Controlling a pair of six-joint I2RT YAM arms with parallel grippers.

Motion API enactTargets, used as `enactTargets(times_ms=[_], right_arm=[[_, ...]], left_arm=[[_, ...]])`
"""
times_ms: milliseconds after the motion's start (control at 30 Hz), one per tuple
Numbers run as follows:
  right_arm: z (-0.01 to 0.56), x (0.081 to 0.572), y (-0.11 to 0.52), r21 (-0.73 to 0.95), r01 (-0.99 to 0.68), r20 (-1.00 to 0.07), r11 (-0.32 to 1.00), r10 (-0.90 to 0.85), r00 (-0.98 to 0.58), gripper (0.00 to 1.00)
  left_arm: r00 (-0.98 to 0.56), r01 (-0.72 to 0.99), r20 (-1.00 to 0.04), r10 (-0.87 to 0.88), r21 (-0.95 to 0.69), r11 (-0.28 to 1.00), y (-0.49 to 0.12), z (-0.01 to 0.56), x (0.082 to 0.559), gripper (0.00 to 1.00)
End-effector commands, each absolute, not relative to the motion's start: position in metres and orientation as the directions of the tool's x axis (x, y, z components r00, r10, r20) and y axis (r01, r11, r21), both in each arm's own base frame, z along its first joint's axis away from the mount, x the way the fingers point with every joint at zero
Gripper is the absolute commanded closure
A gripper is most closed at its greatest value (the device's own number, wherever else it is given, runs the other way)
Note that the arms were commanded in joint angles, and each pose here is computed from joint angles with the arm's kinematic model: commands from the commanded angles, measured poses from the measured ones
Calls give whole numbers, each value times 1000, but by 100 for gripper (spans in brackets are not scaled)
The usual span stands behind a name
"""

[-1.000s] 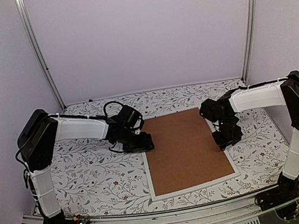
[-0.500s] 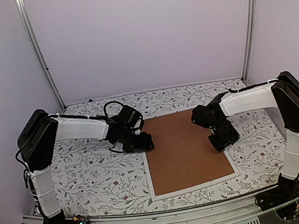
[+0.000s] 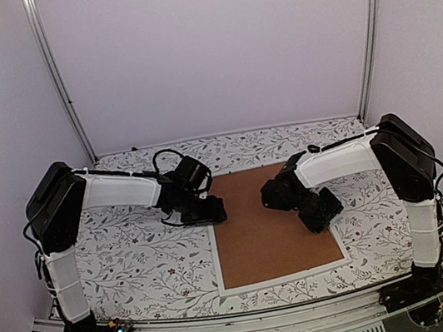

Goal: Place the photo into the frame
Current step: Press the fastener onto the backboard.

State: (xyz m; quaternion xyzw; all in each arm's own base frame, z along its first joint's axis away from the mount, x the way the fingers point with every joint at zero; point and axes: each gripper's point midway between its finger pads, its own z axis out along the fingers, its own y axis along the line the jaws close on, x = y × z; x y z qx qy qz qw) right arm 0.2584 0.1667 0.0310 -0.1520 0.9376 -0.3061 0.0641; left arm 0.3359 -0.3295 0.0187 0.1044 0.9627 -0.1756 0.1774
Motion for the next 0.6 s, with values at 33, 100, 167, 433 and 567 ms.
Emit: enactTargets(times_ms=[33,100,167,433,567], right_arm=[[-45,226,218,-434,-256,31,864,-270,-962,50],[-49,224,221,-438,-258,30,861,-273,-962,49],[-54,222,225,-439,-263,29,859,-278,-960,49],[-42,233,253,-391,-287,-53,874,-333,-941,48],[-10,251,259,-319,-255,-153,913,-315,-937,48]], left_arm=[[-930,258,-330,162,-275,926,-323,1,325,31],[-931,256,-329,160,-275,927,-323,1,325,30],[-931,256,-330,159,-275,927,-323,1,325,31],[-930,257,-331,161,-272,927,-322,1,325,31],[-929,258,-334,161,-270,928,-321,1,326,31]])
